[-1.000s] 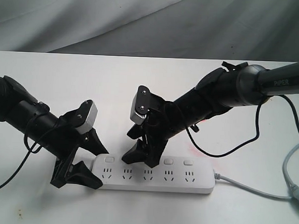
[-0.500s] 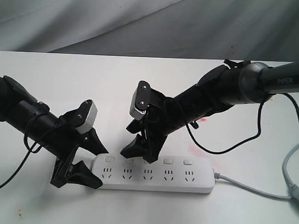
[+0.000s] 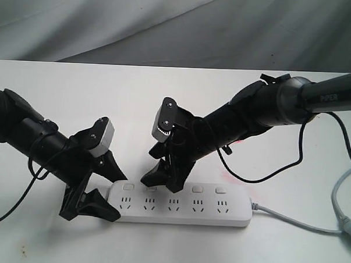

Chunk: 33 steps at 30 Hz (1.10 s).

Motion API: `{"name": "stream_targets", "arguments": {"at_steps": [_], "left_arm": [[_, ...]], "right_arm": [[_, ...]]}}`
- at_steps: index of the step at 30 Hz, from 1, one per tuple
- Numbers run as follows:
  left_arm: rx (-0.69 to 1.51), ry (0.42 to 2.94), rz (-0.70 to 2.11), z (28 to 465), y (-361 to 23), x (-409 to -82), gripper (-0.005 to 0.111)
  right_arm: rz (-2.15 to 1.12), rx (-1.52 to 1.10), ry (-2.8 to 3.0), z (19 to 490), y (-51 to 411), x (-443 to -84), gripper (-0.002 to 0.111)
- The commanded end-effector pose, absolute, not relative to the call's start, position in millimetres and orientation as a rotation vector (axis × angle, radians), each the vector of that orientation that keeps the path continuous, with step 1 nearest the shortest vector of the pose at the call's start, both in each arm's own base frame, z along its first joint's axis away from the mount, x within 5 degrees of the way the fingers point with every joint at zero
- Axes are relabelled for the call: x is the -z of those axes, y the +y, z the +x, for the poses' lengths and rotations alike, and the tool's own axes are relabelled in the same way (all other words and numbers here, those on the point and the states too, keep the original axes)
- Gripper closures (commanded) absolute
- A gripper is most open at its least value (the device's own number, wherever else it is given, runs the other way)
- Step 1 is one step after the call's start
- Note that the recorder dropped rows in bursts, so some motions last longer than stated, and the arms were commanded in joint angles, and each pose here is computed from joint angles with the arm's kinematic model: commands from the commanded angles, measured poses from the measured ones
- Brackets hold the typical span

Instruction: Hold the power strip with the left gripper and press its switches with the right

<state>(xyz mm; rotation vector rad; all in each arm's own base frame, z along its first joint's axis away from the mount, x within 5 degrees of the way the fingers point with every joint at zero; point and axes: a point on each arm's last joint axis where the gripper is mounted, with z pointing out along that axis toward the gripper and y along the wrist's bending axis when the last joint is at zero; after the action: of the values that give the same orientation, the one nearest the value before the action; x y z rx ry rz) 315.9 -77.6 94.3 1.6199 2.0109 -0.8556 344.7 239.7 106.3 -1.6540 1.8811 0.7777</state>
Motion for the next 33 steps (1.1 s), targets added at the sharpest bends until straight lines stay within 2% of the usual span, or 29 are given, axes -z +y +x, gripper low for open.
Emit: {"name": "stream_targets", "arguments": {"at_steps": [1,9,15,22,33], "left_arm": [[0.848,1.999,1.640,316,-79,-95,0.057],[0.848,1.999,1.640,316,-79,-95,0.057],[0.848,1.999,1.640,316,-79,-95,0.057],[0.848,1.999,1.640,316,-79,-95,0.057],[0.848,1.999,1.640,316,-79,-95,0.057]], "right_arm": [[-1.736,-0.728,1.901,343,234,-98,0.042],[-1.788,-0.686,1.933,342,230,-93,0.042],[-1.794,-0.692,1.975,342,229,-74,0.042],[-1.761,-0.597,1.996,348,227,-72,0.042],[-1.796,-0.590,2.029,346,223,-70,0.042]]}}
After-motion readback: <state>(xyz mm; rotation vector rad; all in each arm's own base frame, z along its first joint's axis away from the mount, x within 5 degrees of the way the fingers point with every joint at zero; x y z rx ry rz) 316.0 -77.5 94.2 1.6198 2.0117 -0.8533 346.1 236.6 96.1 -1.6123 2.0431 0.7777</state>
